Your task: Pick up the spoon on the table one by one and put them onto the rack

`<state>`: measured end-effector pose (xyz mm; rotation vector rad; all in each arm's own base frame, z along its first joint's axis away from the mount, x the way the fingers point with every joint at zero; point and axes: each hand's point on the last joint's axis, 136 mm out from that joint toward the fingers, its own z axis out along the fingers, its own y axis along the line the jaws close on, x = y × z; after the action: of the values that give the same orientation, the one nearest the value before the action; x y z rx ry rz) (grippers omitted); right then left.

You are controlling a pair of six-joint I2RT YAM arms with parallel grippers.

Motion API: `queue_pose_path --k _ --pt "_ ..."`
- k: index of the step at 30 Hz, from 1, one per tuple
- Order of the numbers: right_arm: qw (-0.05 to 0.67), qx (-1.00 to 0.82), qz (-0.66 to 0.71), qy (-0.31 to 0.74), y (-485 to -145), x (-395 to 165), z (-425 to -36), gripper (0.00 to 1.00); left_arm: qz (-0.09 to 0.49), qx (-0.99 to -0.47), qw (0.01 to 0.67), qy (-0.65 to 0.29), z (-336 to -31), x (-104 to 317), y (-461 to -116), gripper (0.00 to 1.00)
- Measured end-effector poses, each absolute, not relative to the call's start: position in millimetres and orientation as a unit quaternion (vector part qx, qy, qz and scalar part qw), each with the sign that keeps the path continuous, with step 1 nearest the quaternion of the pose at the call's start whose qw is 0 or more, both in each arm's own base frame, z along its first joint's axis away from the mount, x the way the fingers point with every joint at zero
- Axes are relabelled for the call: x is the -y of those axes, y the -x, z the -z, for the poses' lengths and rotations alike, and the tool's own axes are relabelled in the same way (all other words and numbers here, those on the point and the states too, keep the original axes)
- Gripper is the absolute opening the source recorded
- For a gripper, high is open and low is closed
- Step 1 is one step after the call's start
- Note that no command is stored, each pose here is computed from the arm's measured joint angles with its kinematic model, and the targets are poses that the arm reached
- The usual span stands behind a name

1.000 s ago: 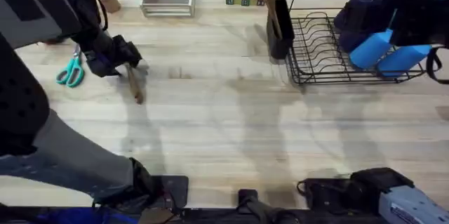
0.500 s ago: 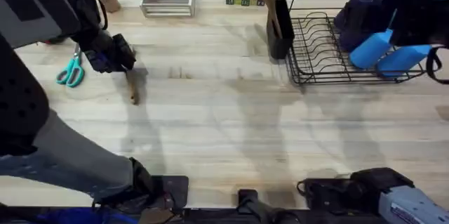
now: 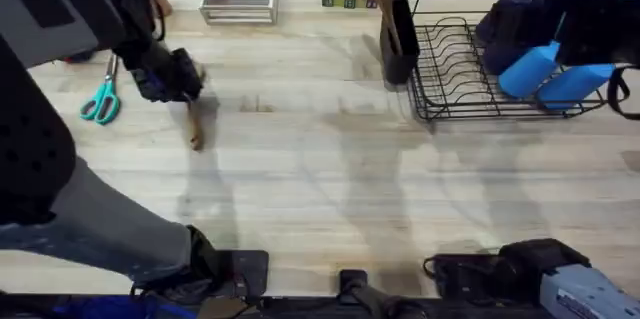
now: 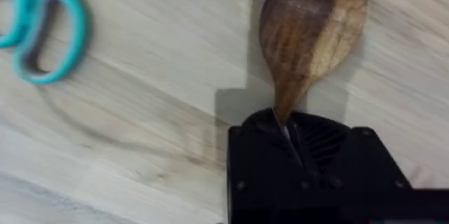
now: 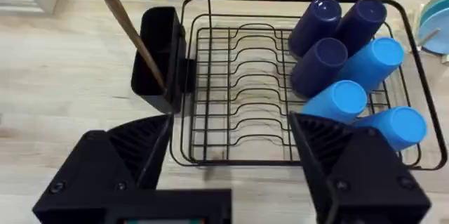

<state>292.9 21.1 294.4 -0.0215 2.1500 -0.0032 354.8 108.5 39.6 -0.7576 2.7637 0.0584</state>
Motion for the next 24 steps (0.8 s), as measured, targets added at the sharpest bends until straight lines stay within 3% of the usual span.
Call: queue_pose_path --k 18,24 --pt "0.476 -0.880 0.001 0.009 -292.9 -21.1 -294.4 0.992 0.036 -0.931 0.336 0.137 -173.7 -18.7 -386.8 0.043" --pt "0.476 -0.880 0.001 0.009 -292.9 -21.0 -294.4 0.992 0.084 -0.906 0.407 0.079 -214.9 26.7 -399.7 0.043"
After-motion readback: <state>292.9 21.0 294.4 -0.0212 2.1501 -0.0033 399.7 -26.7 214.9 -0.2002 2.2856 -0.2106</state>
